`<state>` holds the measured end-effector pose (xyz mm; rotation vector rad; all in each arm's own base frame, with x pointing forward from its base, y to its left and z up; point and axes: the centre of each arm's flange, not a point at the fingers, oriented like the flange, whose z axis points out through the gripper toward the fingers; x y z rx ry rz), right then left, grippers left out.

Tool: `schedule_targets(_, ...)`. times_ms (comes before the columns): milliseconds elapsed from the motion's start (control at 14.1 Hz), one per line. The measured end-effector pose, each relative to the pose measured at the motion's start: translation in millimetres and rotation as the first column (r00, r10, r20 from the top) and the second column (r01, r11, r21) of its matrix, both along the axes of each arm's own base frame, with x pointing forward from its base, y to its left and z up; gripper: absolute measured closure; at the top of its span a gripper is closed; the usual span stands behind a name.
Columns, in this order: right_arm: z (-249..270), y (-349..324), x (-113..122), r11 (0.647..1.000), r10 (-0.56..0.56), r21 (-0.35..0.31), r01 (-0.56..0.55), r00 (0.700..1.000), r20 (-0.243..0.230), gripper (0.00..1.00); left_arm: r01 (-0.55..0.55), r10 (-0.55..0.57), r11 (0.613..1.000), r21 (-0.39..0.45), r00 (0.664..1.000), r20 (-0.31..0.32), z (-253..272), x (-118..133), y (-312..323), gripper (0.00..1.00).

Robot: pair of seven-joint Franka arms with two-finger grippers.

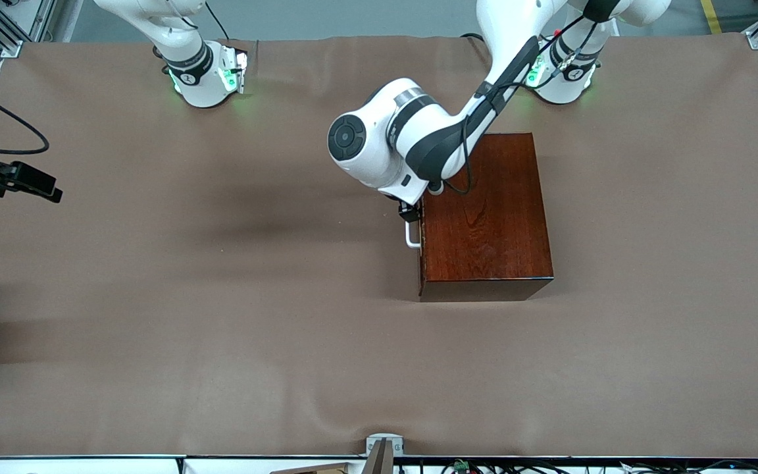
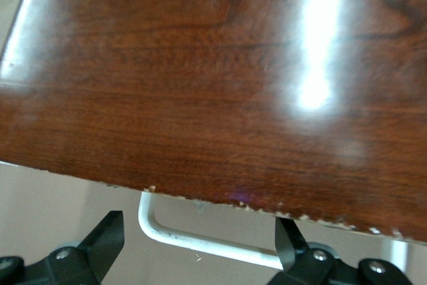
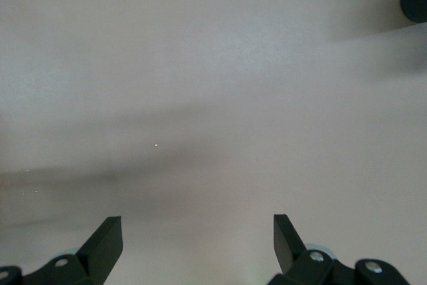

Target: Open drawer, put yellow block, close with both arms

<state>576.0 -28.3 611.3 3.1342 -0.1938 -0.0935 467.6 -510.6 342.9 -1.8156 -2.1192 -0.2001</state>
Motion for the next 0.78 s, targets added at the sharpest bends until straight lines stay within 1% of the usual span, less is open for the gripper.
schedule_targets(141, 0, -4, 0, 1.0, -0.006, -0.001, 0.006, 1.0, -0.001, 0.0, 0.012, -0.011, 0.999, -0.037, 1.0, 0.016, 27, 12, 10, 0.0)
schedule_targets(212, 0, -4, 0, 1.0, -0.008, -0.001, 0.008, 1.0, -0.001, 0.0, 0.013, -0.012, 0.999, -0.044, 1.0, 0.029, 42, 23, 23, 0.0)
schedule_targets(424, 0, -3, 0, 1.0, -0.006, -0.001, 0.006, 1.0, -0.002, 0.0, 0.024, -0.02, 0.996, -0.089, 0.999, 0.046, 81, 75, 87, 0.0)
schedule_targets(566, 0, -3, 0, 1.0, -0.006, -0.001, 0.006, 1.0, -0.001, 0.0, 0.037, -0.033, 0.993, -0.112, 0.999, 0.043, 85, 105, 126, 0.0)
schedule_targets(778, 0, -3, 0, 1.0, -0.006, -0.001, 0.006, 1.0, -0.001, 0.0, 0.075, -0.069, 0.986, -0.146, 0.996, 0.048, 89, 139, 175, 0.0)
